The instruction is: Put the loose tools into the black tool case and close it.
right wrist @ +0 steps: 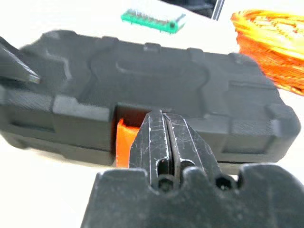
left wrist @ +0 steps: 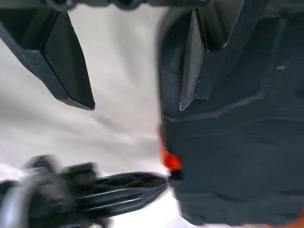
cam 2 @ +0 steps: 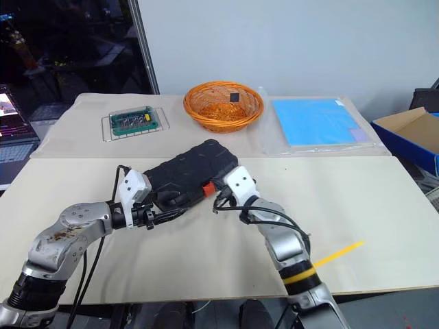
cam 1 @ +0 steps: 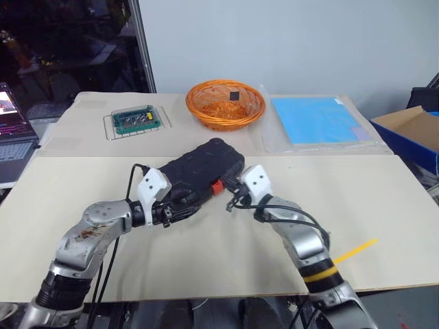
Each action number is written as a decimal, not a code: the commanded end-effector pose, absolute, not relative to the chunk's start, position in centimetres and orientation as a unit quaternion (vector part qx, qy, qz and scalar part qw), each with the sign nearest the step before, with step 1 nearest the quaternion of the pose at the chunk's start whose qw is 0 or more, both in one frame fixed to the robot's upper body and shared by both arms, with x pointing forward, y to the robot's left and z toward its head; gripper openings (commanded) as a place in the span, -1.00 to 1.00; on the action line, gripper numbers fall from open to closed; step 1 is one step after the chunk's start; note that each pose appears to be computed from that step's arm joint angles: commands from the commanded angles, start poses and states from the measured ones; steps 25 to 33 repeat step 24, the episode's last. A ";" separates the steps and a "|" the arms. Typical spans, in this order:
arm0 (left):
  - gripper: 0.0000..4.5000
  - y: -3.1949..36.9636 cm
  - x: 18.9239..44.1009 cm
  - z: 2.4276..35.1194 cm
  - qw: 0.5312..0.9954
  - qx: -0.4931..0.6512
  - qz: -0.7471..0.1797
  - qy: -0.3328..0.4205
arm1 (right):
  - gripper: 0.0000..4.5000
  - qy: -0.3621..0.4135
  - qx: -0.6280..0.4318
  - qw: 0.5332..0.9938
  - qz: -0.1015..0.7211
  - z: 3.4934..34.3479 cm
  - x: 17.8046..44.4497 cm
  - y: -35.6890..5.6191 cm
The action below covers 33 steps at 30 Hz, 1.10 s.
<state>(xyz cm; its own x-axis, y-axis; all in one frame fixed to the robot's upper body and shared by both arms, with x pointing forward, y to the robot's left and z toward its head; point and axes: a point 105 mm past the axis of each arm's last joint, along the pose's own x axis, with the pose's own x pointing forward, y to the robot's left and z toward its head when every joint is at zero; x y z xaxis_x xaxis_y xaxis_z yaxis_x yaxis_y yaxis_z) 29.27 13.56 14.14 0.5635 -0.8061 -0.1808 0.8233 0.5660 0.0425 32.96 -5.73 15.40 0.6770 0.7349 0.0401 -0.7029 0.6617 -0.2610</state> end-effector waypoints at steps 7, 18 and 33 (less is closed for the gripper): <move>1.00 16.8 24.1 16.8 0.860 0.028 -0.507 0.061 | 0.30 0.007 -0.172 0.865 0.472 17.0 24.4 -13.5; 1.00 20.9 21.5 14.6 0.881 0.057 -0.454 0.118 | 0.98 0.061 -0.193 0.891 0.407 17.2 21.0 -20.1; 1.00 20.8 21.8 14.4 0.886 0.051 -0.447 0.111 | 0.98 0.049 -0.189 0.898 0.394 17.0 21.3 -20.5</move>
